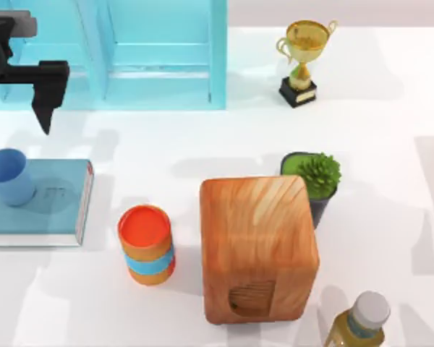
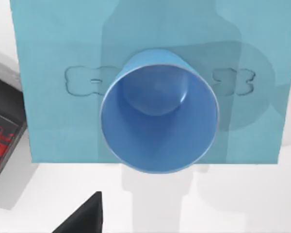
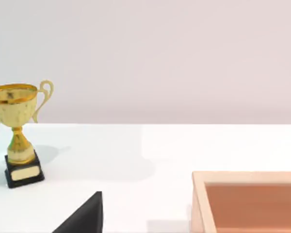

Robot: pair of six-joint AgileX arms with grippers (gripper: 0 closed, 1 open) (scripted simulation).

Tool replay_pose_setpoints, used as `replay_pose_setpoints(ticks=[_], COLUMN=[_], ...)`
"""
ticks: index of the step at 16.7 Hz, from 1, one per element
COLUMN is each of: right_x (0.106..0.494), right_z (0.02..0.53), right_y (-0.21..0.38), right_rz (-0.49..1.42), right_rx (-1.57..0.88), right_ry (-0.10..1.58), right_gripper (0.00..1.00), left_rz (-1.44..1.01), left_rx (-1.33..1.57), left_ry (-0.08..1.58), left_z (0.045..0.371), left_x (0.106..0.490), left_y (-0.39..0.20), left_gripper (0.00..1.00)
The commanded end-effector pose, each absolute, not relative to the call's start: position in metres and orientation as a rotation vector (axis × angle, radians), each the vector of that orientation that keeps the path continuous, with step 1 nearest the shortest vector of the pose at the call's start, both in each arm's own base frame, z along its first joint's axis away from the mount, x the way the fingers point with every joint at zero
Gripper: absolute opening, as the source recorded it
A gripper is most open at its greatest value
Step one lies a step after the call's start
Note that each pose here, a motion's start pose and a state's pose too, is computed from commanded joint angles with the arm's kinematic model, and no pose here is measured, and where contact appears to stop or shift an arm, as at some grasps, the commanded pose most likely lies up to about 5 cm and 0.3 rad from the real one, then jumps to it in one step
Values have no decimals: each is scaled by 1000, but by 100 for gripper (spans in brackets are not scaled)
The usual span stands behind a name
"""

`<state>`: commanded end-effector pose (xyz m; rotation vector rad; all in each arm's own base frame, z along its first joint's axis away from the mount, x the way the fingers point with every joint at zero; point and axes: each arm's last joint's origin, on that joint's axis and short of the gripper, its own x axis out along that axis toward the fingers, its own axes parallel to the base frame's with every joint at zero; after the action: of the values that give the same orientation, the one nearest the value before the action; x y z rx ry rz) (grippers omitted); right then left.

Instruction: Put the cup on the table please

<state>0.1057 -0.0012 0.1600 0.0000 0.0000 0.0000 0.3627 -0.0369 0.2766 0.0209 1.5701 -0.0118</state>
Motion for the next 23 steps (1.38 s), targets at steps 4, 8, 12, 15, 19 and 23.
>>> replay_pose_setpoints(ticks=[4,8,12,15,19,23], right_x=[106,106,106,106,106,106], right_z=[160,160,160,160,160,160], right_y=[-1,-1,-1,-1,-1,-1], right_rz=[0,0,0,0,0,0], right_rx=[0,0,0,0,0,0], right_ry=[0,0,0,0,0,0], right_gripper=[100,100,100,100,100,100], left_rz=[-8,-12,-12,-12,-12,-12], left_rx=[17,22,20,21,21,21], left_ry=[1568,1574,1562,1569,1570,1570], left_z=[277,257,207,180,177,177], left_x=[363,365,367,363,363,363], left_y=[-35,-36,-37,-36,-36,-36], left_gripper=[100,100,100,100,100,77])
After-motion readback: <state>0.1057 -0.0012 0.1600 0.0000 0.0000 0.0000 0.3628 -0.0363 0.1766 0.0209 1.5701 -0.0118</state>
